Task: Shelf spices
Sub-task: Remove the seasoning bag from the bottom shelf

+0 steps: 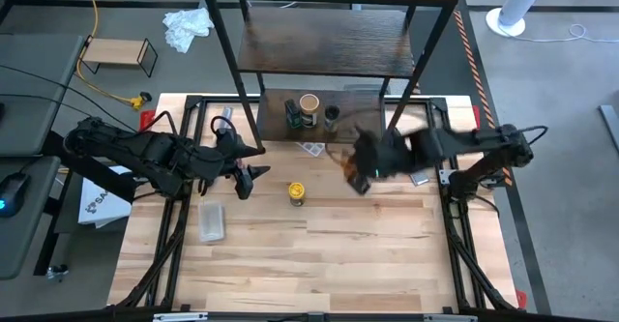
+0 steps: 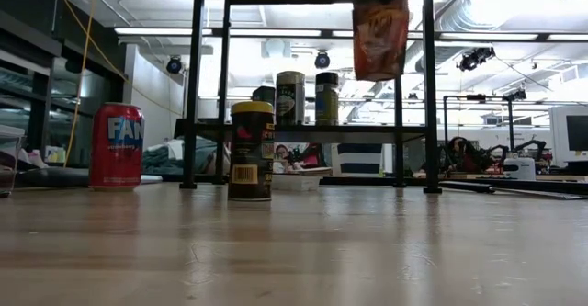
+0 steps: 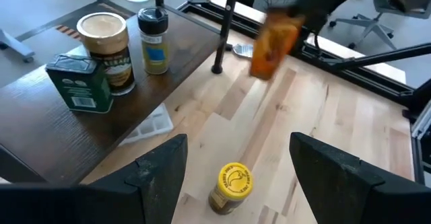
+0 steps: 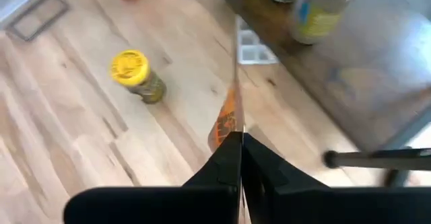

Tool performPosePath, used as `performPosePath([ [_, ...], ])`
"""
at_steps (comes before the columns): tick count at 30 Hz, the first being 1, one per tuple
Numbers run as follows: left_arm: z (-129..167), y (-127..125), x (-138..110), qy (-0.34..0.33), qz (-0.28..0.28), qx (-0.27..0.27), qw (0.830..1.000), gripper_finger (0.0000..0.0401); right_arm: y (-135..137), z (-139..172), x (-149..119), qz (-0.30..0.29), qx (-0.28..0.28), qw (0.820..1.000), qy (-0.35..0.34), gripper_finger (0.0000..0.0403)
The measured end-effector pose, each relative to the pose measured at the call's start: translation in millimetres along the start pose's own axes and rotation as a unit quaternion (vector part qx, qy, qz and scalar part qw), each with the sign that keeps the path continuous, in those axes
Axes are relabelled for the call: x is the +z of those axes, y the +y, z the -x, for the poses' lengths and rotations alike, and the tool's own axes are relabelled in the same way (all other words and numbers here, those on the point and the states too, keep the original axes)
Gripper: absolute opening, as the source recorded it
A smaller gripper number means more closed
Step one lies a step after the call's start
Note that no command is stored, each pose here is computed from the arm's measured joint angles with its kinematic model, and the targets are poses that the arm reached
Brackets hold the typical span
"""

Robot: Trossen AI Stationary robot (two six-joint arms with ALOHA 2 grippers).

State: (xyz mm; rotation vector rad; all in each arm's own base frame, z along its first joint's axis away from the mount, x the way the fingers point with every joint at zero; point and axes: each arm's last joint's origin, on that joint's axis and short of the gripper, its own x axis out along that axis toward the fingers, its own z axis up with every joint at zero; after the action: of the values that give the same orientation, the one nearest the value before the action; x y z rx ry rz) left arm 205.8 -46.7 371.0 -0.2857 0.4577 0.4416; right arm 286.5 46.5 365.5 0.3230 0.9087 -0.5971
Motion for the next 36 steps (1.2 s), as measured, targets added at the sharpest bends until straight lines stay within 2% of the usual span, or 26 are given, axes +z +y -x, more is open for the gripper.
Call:
performPosePath([
  [3, 0.0, 0.2, 0.2, -0.004, 0.001, 0.005, 1.0, 0.0257, 24.8, -25.4, -22.6, -0.012, 0.034, 0.999, -0.017, 0.0],
  [6, -0.1, 0.4, 0.3, -0.004, 0.006, 0.005, 1.0, 0.0257, 39.4, -63.8, -44.6, -0.023, 0.082, 0.996, -0.022, 0.0],
  [9, -0.1, 0.3, 0.5, -0.005, 0.008, 0.006, 1.0, 0.0257, 44.2, -95.8, -60.4, -0.045, 0.119, 0.991, -0.036, 0.0],
  [12, -0.1, 0.4, 0.6, -0.006, 0.011, 0.007, 1.0, 0.0257, 42.8, -112.1, -67.4, -0.072, 0.125, 0.989, -0.04, 0.0],
  [17, -0.1, 0.6, 0.5, -0.007, 0.018, 0.009, 1.0, 0.0257, 43.0, -115.6, -70.1, -0.043, 0.121, 0.991, -0.033, 0.0],
  [25, -0.1, 0.9, 0.7, -0.011, 0.023, 0.015, 1.0, 0.0257, 44.1, -116.5, -74.2, 0.018, 0.149, 0.989, 0.003, 0.0],
  [31, -0.1, 1.0, 0.8, -0.012, 0.023, 0.017, 1.0, 0.0257, 44.4, -116.4, -73.3, 0.03, 0.148, 0.989, -0.004, 0.0002],
  [36, -0.1, 1.2, 0.8, -0.013, 0.023, 0.019, 0.999, 0.0257, 44.9, -116.2, -73.5, 0.037, 0.156, 0.987, 0.0, 0.0034],
])
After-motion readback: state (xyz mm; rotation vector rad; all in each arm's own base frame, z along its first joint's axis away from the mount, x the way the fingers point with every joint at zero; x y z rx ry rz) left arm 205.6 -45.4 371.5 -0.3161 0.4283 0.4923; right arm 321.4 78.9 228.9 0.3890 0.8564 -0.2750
